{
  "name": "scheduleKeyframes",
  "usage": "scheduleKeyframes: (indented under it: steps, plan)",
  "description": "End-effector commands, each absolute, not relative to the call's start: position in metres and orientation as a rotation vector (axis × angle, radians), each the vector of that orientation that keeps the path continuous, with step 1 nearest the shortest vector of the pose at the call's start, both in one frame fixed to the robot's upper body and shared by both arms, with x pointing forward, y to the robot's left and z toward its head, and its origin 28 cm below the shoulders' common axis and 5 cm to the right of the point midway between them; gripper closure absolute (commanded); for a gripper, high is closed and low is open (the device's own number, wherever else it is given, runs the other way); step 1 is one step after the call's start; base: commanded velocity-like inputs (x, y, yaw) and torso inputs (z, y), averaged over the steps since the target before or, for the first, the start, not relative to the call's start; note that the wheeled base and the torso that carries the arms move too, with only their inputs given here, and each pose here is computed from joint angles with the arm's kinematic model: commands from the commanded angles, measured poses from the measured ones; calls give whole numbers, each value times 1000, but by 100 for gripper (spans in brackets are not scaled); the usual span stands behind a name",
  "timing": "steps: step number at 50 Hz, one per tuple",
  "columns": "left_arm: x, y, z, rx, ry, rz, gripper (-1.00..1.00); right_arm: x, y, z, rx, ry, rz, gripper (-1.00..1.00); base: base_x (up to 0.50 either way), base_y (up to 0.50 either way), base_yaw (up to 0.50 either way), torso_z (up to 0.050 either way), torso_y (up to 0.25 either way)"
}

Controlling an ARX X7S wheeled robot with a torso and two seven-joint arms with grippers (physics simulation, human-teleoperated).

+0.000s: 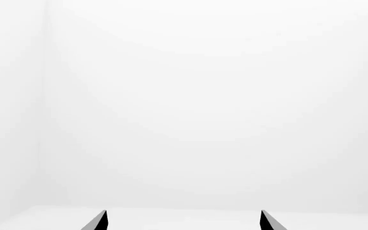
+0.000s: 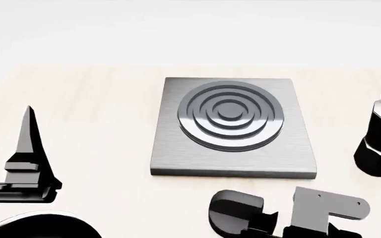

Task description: Turn on the stove.

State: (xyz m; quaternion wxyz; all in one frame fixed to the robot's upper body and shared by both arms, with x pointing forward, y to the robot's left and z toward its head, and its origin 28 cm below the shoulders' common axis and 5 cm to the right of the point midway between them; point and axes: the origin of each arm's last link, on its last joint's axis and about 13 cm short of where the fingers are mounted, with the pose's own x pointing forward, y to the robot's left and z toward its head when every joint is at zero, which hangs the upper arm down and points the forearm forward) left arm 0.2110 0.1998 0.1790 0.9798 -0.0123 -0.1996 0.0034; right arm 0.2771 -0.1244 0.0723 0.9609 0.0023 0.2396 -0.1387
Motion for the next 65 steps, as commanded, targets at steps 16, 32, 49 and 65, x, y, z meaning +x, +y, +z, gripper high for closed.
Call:
scheduleKeyframes:
  steps: [16,32,49,65]
  plan:
    - [210,200,179,-29,-402,7,-100,271,-127,88,-50,407,-389,-100,0,0,0,0,0]
    - [210,199,180,-26,-403,6,-100,267,-122,100,-125,334,-356,-100,0,0,0,0,0]
    - [211,199,180,-32,-403,7,-100,263,-117,111,-219,248,-313,-100,0,0,0,0,0]
    - [211,199,180,-29,-401,3,-100,257,-113,125,-243,193,-296,-100,0,0,0,0,0]
